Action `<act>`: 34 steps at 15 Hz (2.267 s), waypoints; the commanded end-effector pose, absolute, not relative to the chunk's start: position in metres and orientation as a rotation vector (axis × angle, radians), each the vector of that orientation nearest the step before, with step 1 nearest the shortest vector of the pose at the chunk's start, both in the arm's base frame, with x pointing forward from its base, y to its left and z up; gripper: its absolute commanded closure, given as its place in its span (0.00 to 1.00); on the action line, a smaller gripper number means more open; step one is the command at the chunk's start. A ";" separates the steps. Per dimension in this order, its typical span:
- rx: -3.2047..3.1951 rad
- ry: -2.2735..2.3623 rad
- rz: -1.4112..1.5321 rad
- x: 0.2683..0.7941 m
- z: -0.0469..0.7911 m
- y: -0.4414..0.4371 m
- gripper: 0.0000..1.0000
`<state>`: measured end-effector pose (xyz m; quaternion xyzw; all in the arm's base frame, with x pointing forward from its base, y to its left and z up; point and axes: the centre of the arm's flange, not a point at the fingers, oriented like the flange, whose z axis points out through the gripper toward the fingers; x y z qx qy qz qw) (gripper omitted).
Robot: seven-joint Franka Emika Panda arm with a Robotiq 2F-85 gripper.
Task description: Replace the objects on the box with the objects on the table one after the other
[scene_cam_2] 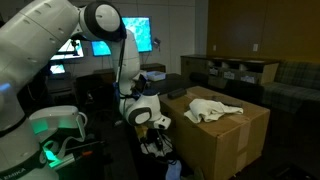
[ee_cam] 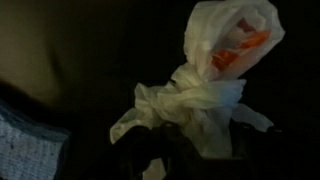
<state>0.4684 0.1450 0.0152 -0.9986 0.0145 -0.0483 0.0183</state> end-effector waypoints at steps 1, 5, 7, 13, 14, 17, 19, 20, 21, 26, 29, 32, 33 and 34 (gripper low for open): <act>-3.060 0.044 -0.043 0.460 0.054 0.136 0.91; -3.067 0.085 0.054 0.451 0.099 0.126 0.98; -3.072 0.098 0.081 0.448 0.124 0.121 0.98; -3.065 0.116 0.027 0.440 0.229 0.113 0.98; -3.066 0.119 0.012 0.440 0.249 0.112 0.98; -3.072 0.168 -0.048 0.443 0.309 0.115 0.98; -3.078 0.203 -0.107 0.450 0.348 0.119 0.98; -3.091 0.234 -0.158 0.454 0.363 0.122 0.98; -3.095 0.250 -0.213 0.461 0.381 0.125 0.98; -3.091 0.318 -0.488 0.509 0.432 0.149 0.98; -3.100 0.344 -0.636 0.541 0.441 0.168 0.98; -3.118 0.363 -0.731 0.578 0.431 0.186 0.98; -3.123 0.373 -0.749 0.594 0.423 0.188 0.98; -3.135 0.386 -0.775 0.608 0.414 0.190 0.98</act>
